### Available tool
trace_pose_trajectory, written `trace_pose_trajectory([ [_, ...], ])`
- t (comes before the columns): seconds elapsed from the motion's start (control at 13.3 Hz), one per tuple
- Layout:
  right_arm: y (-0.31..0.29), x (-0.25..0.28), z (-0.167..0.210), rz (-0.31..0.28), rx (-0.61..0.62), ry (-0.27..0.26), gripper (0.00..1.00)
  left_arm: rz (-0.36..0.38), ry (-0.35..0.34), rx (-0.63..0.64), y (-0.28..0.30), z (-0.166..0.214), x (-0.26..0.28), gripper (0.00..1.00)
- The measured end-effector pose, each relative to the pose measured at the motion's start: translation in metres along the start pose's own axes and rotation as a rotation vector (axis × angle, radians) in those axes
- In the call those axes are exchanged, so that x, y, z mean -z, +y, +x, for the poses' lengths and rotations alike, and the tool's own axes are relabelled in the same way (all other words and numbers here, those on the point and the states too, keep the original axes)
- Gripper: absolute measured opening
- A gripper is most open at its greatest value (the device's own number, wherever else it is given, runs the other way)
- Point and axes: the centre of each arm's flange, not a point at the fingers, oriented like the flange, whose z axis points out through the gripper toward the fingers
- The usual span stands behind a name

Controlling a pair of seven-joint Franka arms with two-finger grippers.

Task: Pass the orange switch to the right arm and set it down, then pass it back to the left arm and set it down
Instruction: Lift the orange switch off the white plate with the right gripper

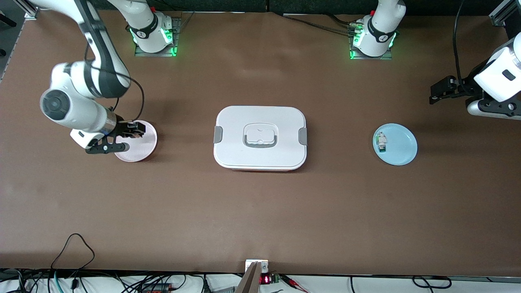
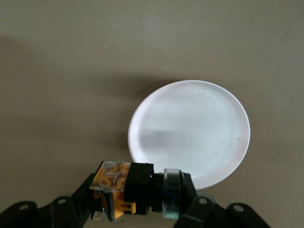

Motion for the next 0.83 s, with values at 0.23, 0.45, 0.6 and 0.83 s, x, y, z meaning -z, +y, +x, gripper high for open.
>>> trace_pose_trajectory([
  [0.23,-0.02,0.072,0.001,0.038,0.034,0.003,0.74,0.0,0.0,0.0,0.0,0.0,0.0,1.0],
  [0.45,-0.032,0.124,-0.001,0.058,0.063,0.012,0.74,0.0,0.0,0.0,0.0,0.0,0.0,1.0],
  [0.6,-0.04,0.145,-0.002,0.058,0.1,0.037,0.74,0.0,0.0,0.001,0.0,0.0,0.0,1.0],
  [0.83,-0.056,0.168,-0.004,0.081,0.195,0.085,0.74,0.0,0.0,0.0,0.0,0.0,0.0,1.0],
])
